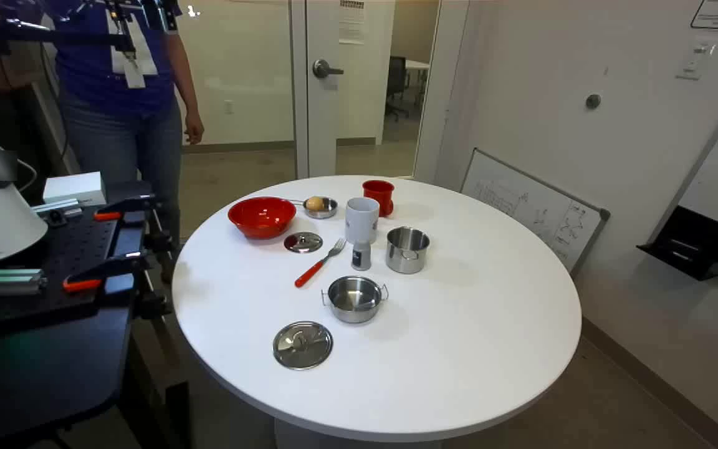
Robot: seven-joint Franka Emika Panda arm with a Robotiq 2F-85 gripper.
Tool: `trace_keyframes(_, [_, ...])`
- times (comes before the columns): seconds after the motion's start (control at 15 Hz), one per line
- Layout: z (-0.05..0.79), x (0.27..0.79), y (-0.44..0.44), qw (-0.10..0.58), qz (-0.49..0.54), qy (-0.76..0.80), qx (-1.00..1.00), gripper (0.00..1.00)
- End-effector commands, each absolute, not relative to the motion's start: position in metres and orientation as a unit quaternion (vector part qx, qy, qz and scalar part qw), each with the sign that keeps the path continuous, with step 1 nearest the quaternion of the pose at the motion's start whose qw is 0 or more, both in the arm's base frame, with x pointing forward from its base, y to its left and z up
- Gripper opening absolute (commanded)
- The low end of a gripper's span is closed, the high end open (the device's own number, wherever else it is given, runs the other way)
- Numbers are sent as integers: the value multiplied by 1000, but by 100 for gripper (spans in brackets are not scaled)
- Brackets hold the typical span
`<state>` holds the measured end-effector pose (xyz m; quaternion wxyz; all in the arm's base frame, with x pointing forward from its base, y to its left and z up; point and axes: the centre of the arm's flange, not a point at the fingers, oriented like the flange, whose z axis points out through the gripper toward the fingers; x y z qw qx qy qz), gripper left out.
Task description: Move the cup backwards
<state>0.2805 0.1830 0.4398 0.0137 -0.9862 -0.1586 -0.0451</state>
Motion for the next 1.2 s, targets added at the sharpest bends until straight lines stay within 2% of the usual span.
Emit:
trace_keyframes(0.0, [440,281,183,14,-45,-159,-986,100])
trace_keyframes(0.53, [422,310,172,15,-43,-143,-989,100])
trace_keyframes(1.13, [316,406,106,18,-36,-88,-995,100])
